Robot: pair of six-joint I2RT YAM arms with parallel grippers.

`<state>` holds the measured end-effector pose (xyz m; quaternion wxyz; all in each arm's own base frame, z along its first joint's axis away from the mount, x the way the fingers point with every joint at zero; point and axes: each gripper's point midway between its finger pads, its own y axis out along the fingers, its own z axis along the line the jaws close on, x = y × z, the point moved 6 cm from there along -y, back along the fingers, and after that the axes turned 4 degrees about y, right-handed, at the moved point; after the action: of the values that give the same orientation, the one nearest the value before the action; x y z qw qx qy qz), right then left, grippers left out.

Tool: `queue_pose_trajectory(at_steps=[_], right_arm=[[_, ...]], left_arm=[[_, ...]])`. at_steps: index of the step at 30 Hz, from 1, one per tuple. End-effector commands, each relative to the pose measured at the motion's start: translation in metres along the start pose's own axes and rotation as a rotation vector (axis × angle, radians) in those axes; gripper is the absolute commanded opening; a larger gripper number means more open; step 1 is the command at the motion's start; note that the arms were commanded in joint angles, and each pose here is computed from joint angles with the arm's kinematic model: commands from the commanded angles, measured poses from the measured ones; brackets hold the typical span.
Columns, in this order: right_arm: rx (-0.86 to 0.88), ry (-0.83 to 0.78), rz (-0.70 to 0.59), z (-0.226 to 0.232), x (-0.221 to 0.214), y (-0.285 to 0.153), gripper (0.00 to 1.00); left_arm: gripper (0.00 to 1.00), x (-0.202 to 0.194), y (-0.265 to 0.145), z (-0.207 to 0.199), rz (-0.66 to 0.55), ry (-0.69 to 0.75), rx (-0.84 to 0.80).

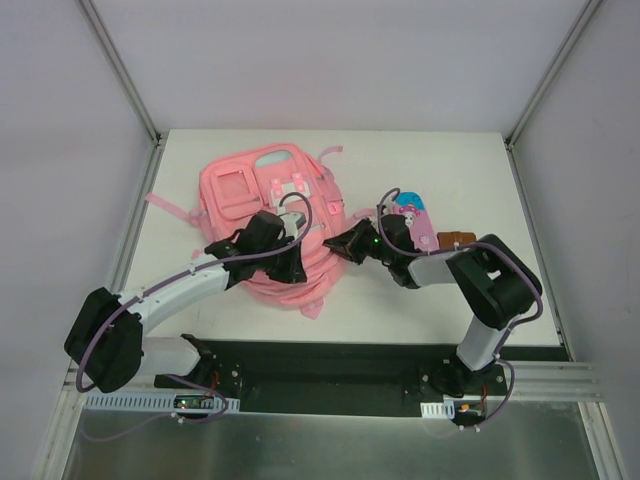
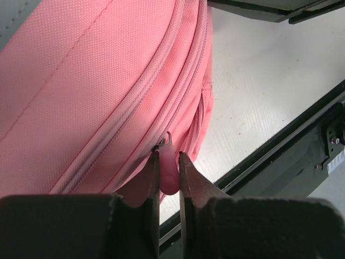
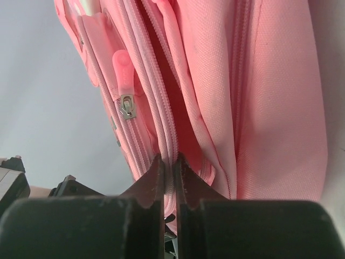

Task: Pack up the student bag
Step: Unzip the student bag at the center of the board.

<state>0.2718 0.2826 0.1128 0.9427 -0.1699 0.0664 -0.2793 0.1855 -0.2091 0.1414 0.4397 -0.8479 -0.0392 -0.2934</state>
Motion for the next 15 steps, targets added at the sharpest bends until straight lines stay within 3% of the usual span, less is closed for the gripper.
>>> queue_pose_trajectory(at_steps=[1, 8, 15], right_arm=[[0.176, -0.051, -0.034, 0.039, -0.002, -0.009, 0.01], [0.006, -0.165, -0.155, 0.045, 0.026, -0.042, 0.01], [-0.01, -0.206, -0.154, 0.055, 0.041, -0.056, 0.01]], left_arm=[[0.0, 0.001, -0.01, -0.008, -0.052, 0.019, -0.035], [0.0, -0.018, -0.035, 0.028, -0.078, 0.041, 0.242], [0.0, -0.028, -0.059, 0.061, -0.053, 0.019, 0.463]])
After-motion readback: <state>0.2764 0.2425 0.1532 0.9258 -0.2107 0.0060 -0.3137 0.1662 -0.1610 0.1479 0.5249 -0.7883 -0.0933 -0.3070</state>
